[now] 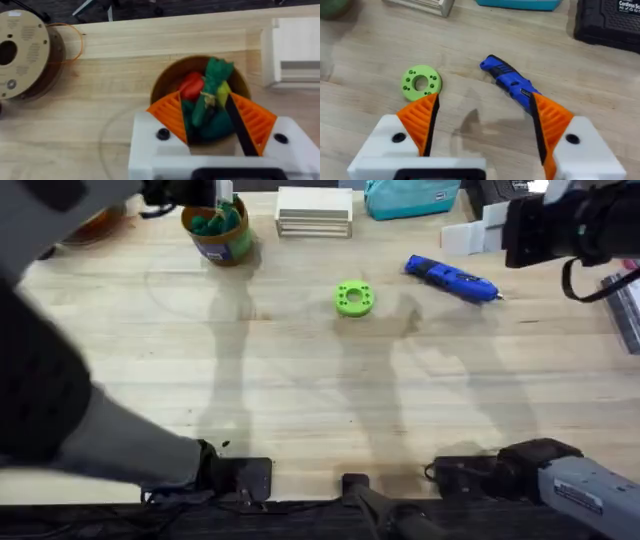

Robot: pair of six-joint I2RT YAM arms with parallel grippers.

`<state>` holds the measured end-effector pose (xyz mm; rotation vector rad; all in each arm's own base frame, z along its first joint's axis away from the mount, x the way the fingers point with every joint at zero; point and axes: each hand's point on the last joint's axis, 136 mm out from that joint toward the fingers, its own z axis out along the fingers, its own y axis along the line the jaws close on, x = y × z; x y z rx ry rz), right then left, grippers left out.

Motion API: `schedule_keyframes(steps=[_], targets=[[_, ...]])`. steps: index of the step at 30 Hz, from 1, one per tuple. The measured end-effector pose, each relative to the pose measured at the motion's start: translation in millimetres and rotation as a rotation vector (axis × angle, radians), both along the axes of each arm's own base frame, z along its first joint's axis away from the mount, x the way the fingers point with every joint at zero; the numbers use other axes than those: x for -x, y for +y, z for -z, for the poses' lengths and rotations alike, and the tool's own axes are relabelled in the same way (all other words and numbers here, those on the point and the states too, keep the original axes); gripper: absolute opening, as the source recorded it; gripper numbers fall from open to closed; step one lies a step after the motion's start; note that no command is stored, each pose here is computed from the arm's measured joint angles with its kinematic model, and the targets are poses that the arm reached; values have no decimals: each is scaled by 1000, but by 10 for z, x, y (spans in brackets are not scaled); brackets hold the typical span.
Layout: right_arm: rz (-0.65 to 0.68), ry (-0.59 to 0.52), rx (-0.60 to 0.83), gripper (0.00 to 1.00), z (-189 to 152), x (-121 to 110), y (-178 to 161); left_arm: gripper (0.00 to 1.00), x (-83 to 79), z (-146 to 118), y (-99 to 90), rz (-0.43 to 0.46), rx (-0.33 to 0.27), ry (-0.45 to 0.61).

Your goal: Pick up the gripper from the table and insert it into the empty holder that is missing its gripper. Then pick up a screw, insert it into the mounting hole, and use the screwdriver to tighten it. Finally, clean up the table by picking up the vegetable and placing it into the bucket.

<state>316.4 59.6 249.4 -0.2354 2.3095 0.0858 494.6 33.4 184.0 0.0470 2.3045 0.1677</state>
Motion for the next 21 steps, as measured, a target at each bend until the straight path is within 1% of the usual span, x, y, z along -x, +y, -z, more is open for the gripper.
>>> schedule_keyframes(steps=[2, 6, 8, 9, 14, 15, 18, 21], targets=[[0, 0, 0, 989, 1, 0, 0, 583, 199, -193, -47, 8, 0, 11], [0, 0, 0, 989, -1, 0, 0, 665, 670, -530, -150, 29, 2, 44], [0, 0, 0, 989, 0, 1, 0, 686, 902, -679, -194, 39, 1, 52], [0, 0, 0, 990, 0, 1, 0, 771, 1238, -884, -242, 49, 3, 51], [0, 0, 0, 989, -1, 0, 0, 934, 1752, -1266, -266, 35, 29, -18], [0, 0, 0, 989, -1, 0, 0, 951, 1849, -1333, -264, 31, 34, -35], [0, 0, 0, 990, -1, 0, 0, 962, 2161, -1527, -258, 24, 44, -90], [0, 0, 0, 990, -1, 0, 0, 962, 2383, -1646, -254, 20, 50, -128]])
